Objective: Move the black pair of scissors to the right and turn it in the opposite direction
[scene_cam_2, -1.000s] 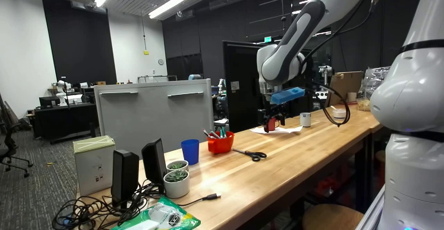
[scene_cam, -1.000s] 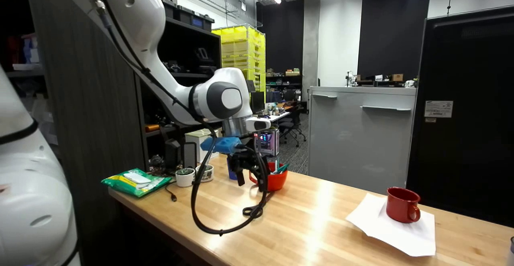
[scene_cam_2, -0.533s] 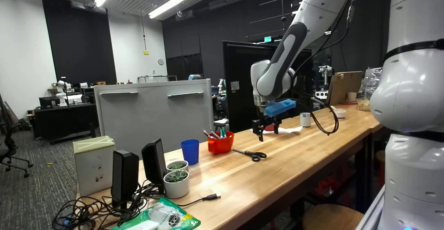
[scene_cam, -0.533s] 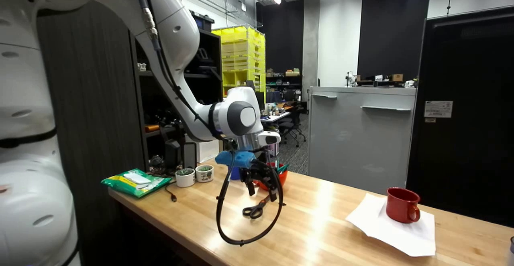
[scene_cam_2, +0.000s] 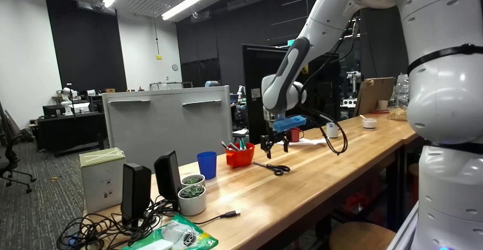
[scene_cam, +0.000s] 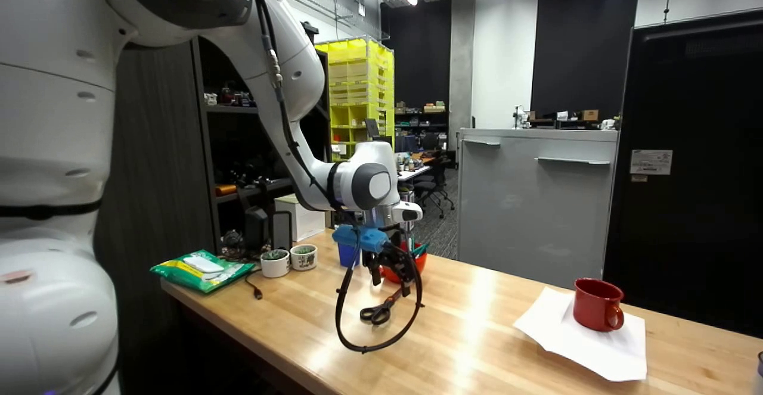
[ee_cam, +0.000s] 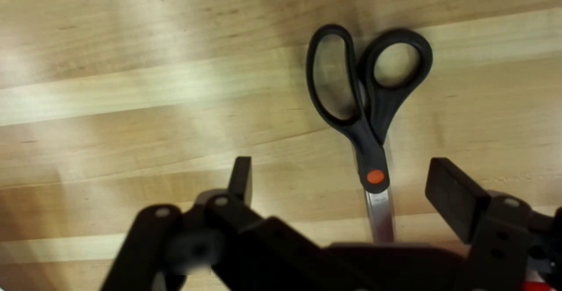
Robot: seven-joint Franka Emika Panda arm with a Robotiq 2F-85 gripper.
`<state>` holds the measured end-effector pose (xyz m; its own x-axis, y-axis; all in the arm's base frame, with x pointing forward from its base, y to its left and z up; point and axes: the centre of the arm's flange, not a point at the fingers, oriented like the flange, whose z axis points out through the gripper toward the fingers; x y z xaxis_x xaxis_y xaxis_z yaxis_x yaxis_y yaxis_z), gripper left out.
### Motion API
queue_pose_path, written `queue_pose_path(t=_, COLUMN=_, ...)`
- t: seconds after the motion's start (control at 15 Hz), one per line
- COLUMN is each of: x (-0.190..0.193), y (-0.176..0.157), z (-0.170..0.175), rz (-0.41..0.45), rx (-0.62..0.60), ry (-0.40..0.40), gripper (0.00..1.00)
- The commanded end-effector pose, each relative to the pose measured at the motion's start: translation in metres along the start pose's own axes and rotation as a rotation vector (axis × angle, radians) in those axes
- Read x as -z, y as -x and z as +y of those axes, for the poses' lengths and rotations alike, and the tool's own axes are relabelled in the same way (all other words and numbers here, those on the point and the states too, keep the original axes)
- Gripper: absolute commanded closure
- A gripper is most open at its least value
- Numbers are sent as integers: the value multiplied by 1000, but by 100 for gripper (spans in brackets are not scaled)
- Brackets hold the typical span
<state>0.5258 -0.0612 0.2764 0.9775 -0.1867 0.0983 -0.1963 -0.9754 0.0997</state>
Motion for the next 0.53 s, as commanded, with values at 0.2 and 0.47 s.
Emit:
queue_pose_path(t=0.2, x=-25, y=-27, z=-9, rz=-39, rx=36, ry=-31, gripper=0)
queue_pose_path(t=0.47, x=-43, y=-37, z=-13, rz=-65, rx=62, ry=-38, gripper=0)
